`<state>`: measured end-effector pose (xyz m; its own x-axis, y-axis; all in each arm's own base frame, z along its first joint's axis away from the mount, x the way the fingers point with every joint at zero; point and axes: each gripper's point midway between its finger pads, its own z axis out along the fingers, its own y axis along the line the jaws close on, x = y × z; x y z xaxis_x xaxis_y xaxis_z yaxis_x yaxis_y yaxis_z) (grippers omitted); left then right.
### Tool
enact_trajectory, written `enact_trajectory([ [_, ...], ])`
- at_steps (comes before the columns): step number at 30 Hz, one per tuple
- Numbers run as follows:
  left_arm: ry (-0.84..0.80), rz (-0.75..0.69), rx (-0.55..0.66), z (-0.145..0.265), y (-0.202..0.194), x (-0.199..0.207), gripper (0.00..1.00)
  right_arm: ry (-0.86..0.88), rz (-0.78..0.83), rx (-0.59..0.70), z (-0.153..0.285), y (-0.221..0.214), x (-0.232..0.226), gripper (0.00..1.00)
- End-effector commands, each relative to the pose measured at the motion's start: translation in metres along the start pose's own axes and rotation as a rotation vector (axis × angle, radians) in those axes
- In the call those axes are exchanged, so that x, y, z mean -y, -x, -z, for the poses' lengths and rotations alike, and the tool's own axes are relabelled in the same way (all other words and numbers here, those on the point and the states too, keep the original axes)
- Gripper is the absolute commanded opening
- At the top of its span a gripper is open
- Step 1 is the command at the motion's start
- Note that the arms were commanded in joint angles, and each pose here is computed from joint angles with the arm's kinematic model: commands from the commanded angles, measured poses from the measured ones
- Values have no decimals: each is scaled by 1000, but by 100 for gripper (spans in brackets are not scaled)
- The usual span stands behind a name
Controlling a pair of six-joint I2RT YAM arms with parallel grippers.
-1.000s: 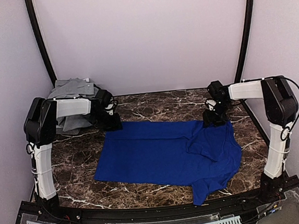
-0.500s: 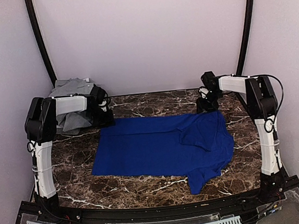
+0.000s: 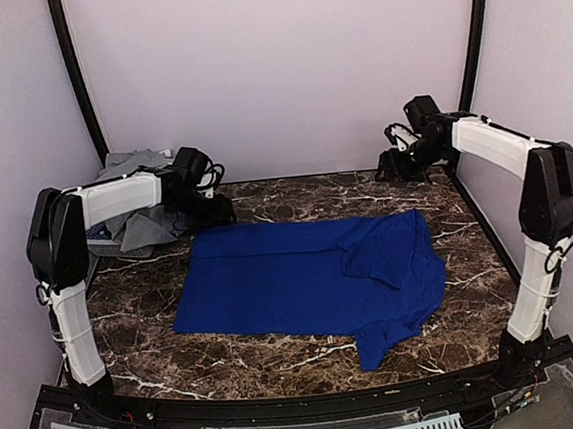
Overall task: Fold and stack the mixed laundry pile
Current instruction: Move the 1/3-folded T-shirt to the center of the board, then pick up the 1/3-folded T-shirt from the center of the board.
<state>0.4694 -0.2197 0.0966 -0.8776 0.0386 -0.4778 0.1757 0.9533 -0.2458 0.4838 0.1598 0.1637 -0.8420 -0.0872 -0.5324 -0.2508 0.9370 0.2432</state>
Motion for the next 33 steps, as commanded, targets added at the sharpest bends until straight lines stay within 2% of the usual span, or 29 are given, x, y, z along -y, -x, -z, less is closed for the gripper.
enact_trajectory([
  [1,-158,-179,97,61,-14,65,66,116,37,-12,38,-44,-51,69],
  [5,-216,-264,97,77,-56,93,66,180,25,-107,50,-111,-77,67],
  [8,-230,-204,38,75,-92,84,65,226,1,-158,55,-150,-90,67],
  [12,-190,-161,5,61,-118,66,64,149,-33,-196,34,-176,-67,67],
  [15,-161,-141,-27,50,-124,61,63,104,-53,-192,15,-166,-49,67],
  [17,-127,-129,-21,46,-118,57,63,84,-62,-164,5,-148,-38,67],
  [22,-44,-57,40,45,-65,42,64,23,-87,-115,-20,-95,-9,67],
  [27,-23,10,71,35,-22,21,64,-5,-106,-167,-58,-85,17,66],
  [33,-41,45,81,19,-9,8,64,-42,-110,-204,-87,-80,39,64],
])
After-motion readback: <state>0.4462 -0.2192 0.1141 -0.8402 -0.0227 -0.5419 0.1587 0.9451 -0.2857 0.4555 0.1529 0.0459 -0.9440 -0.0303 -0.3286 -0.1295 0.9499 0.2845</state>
